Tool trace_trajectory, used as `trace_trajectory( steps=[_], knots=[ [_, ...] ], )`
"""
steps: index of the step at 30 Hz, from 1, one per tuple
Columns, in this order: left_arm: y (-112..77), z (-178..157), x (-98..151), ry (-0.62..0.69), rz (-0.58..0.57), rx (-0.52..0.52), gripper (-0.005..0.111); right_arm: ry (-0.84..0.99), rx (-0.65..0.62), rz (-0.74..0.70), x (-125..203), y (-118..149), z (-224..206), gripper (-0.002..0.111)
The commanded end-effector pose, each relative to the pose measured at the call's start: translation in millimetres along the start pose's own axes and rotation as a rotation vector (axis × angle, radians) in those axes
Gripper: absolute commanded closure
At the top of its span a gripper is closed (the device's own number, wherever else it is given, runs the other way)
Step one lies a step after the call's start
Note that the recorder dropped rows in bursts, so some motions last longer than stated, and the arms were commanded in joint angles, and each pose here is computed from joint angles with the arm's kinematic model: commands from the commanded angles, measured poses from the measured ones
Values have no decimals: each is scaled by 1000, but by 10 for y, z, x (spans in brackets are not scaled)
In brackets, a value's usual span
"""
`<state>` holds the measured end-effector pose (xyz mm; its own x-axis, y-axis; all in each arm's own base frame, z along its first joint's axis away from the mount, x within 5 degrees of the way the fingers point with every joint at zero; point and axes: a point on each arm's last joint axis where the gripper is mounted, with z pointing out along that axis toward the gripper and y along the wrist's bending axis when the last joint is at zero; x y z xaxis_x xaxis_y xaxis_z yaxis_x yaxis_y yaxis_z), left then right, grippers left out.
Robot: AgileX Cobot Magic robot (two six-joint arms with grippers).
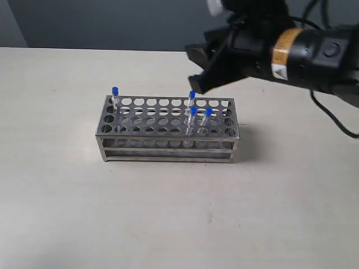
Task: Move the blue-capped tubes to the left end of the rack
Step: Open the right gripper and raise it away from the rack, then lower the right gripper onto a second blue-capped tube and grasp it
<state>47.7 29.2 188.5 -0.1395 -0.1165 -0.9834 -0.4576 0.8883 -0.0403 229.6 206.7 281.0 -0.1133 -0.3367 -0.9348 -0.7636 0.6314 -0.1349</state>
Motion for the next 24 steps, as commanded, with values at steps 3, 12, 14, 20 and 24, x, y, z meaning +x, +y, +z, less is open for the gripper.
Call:
trace_trajectory(
  steps=[3, 12, 14, 20, 24],
  knots=[
    [0, -5, -11, -5, -5, -1, 106, -57, 10, 138, 514, -1, -322, 68],
    [0, -5, -11, -5, -5, -1, 106, 40, 10, 164, 945, 13, 1, 68],
    [0, -5, -11, -5, -5, -1, 106, -26, -3, 152, 932, 21, 51, 68],
    [0, -5, -11, -5, -5, -1, 106, -36, 60, 163, 1073, -38, 207, 68],
    [0, -5, -11, -5, -5, -1, 106, -42, 37, 164, 1145, -14, 269, 68]
  ],
)
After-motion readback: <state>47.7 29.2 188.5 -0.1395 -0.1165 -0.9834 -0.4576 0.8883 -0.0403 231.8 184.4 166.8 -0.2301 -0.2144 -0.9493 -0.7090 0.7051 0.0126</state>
